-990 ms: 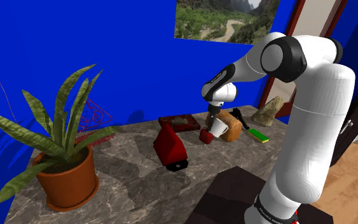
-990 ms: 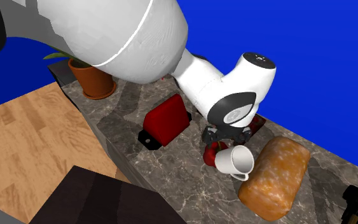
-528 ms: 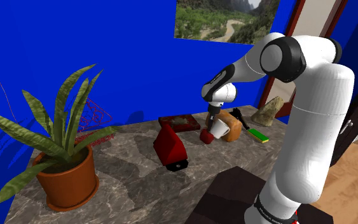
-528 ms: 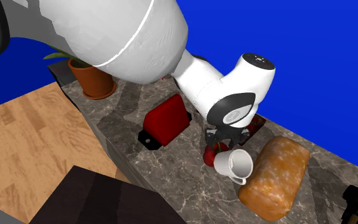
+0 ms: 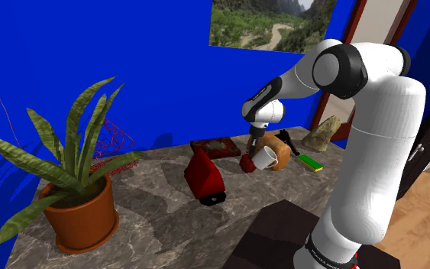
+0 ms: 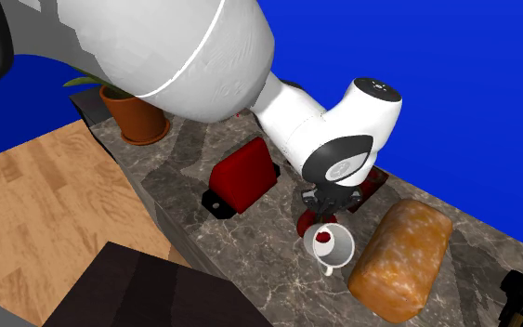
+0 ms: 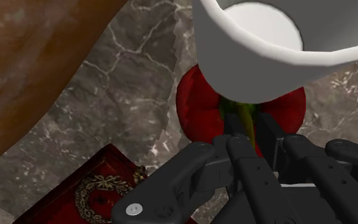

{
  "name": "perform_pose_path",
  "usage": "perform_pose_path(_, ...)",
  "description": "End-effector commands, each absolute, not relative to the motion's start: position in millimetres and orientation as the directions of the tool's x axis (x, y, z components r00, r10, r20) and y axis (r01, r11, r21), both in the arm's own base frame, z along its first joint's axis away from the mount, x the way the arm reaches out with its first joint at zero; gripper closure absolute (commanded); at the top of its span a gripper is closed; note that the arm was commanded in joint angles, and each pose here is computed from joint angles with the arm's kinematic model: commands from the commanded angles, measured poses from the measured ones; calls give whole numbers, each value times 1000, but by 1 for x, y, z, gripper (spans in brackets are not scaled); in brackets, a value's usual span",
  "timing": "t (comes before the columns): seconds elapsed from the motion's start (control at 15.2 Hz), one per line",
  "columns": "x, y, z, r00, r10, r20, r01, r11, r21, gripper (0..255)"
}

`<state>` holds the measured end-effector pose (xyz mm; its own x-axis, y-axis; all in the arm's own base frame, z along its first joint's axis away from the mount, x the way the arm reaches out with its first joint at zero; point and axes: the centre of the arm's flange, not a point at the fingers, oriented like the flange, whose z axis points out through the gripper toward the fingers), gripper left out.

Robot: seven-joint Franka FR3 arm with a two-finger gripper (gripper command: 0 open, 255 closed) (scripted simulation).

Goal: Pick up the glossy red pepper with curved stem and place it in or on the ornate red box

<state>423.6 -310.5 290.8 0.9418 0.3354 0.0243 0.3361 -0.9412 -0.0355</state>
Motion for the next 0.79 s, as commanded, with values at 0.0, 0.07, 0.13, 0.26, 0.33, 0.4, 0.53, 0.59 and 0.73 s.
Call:
perform_pose_path(0.0, 424, -311, 291, 942, 335, 24, 336, -941, -35, 255)
perform_pose_path(0.07, 424, -311, 296, 942, 335, 24, 336, -941, -35, 255)
perform_pose_path(0.13, 424, -311, 301, 942, 335, 24, 336, -941, -35, 255)
perform_pose_path(0.26, 424, -311, 312, 942, 335, 24, 336, -941, -35, 255)
perform_pose_path(0.33, 424, -311, 317, 942, 335, 24, 336, -941, -35, 255)
perform_pose_path(0.4, 424, -311, 322, 942, 335, 24, 336, -941, -35, 255)
perform_pose_path(0.53, 424, -311, 333, 942, 335, 24, 336, -941, -35, 255)
perform_pose_path(0.59, 424, -311, 338, 942, 335, 24, 336, -941, -35, 255)
perform_pose_path(0.73, 424, -311, 349, 942, 335, 24, 336, -941, -35, 255)
